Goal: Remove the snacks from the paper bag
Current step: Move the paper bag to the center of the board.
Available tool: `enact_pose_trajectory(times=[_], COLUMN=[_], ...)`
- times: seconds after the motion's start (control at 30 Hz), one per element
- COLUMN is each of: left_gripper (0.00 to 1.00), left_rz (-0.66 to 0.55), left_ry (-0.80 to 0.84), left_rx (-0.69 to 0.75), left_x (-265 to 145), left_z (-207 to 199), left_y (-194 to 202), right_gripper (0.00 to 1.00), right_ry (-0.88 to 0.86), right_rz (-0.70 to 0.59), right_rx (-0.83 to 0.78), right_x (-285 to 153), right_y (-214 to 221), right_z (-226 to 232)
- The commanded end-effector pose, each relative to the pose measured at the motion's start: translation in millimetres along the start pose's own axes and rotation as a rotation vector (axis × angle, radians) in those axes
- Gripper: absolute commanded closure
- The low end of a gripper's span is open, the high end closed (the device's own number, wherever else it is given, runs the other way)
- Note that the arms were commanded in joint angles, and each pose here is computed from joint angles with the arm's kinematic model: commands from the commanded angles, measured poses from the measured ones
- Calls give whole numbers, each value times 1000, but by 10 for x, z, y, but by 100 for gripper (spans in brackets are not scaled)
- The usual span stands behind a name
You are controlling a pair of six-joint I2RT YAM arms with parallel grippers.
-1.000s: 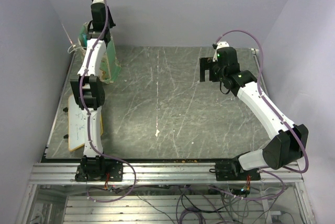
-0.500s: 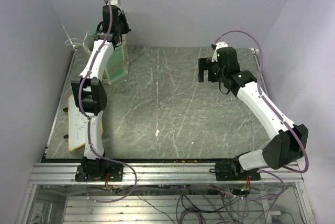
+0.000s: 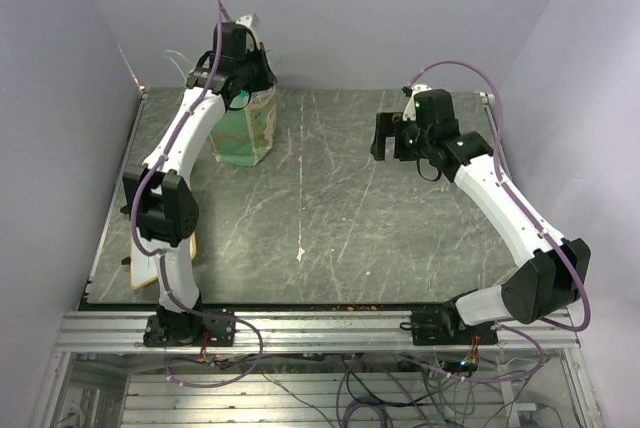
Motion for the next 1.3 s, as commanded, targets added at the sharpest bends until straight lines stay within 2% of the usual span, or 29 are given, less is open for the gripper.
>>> enact_pose_trajectory(times=[0.0, 0.1, 0.3, 0.63, 0.67, 0.73, 0.87, 0.97, 1.1, 1.17, 1.27], left_gripper=[93, 93, 93, 92, 89, 76, 37, 23, 14, 12, 14], left_rz=[36, 96, 135, 310, 327, 345, 345, 321, 273, 224, 198], left_ry=[217, 271, 355, 430, 429, 427, 416, 397, 345, 303, 181], left_rx=[-78, -92, -110, -110, -107, -100, -59, -29, -44, -94, -187], left_x=[-629, -844, -1262, -1775, -1788, -1817, -1993, -2171, -2359, -2409, -2360], left_z=[-754, -969, -1475, -1932, -1943, -1956, -1976, -1933, -1684, -1421, -958], left_y=[31, 289, 753, 1711, 1751, 1760, 1628, 1454, 1163, 929, 796], right_gripper=[0, 0, 0, 0, 0, 0, 0, 0, 0, 0, 0], right_ry=[-84, -136, -249, -292, -280, -247, -194, -181, -156, -147, -156], right_rz=[22, 45, 101, 65, 57, 48, 39, 51, 58, 49, 38], right_rx=[78, 124, 210, 304, 305, 301, 288, 279, 268, 265, 268], right_x=[-78, -151, -327, -710, -747, -813, -946, -1014, -1094, -1136, -1163], right_y=[-71, -139, -162, -173, -183, -189, -163, -108, -62, -83, -137], right_z=[160, 264, 486, 573, 552, 497, 404, 379, 333, 315, 330])
Point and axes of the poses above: each gripper's point midway between its finger pads, its own x axis out along the fingers, its own z axis along the line the jaws close on, y = z × x, the point moved 1 cm from there along -x, back along the fingers, and after that the axes turned 11 degrees about -x, right-handed, at the moved point
